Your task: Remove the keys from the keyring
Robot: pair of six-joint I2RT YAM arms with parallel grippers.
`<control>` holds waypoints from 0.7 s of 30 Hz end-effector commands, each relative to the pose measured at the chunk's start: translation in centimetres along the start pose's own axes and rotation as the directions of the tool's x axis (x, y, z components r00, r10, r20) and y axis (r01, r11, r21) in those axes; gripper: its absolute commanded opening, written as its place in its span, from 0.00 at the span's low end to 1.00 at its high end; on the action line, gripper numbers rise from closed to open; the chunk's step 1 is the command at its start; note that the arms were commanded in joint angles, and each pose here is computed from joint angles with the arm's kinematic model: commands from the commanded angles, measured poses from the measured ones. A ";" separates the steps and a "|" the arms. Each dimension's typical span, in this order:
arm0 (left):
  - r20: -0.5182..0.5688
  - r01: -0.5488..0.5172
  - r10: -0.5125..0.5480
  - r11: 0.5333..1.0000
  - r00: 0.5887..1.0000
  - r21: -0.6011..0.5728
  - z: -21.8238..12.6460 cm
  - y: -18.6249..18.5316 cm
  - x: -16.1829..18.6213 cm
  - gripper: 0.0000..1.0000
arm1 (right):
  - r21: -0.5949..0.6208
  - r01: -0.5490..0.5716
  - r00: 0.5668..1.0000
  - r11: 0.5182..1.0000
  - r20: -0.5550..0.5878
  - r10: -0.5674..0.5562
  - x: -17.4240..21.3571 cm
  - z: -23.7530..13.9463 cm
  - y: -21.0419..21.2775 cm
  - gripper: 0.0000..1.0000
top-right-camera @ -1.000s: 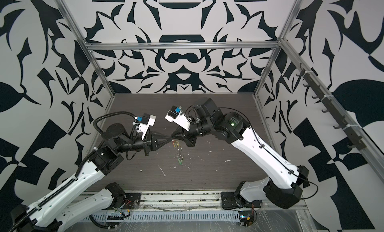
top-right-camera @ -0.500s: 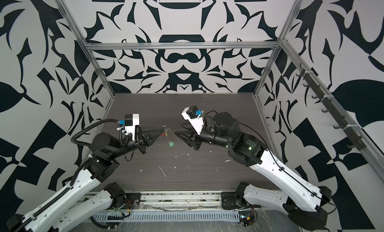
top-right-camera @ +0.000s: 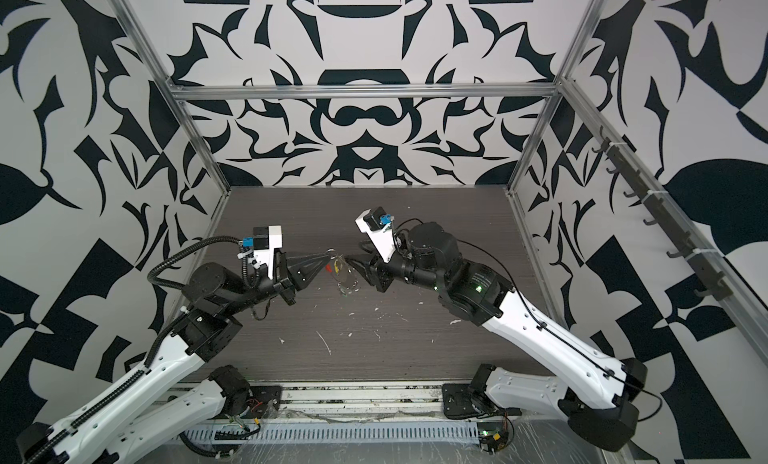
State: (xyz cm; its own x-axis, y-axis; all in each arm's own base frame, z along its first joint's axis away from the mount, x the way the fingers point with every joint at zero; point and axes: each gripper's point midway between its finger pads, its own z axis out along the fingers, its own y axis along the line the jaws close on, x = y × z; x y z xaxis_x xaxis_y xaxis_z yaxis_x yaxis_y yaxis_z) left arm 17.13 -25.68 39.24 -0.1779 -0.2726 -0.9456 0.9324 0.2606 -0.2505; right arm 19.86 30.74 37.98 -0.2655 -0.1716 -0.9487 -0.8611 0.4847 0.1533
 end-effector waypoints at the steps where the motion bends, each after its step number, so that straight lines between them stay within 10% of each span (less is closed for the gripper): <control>1: 0.053 -0.025 0.025 1.000 0.998 0.012 0.1 -0.6 -2.0 0.00 | -0.093 0.009 0.996 0.996 0.087 -0.001 -3.0 -0.4 2.4 0.46; 21: 0.056 -0.038 0.035 0.998 0.998 0.051 -0.3 -1.6 -2.1 0.00 | -0.047 0.052 0.979 0.998 0.199 -0.042 -3.5 -3.4 2.5 0.46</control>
State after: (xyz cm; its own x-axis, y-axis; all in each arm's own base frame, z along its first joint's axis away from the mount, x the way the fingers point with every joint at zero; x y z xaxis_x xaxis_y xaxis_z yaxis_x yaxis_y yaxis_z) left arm 17.25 -25.74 39.14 -0.1862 -0.2724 -0.9440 0.9301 0.2608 -0.2587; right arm 17.57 30.26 40.52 -0.1994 -0.0977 -0.9750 -0.8864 0.4422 0.1370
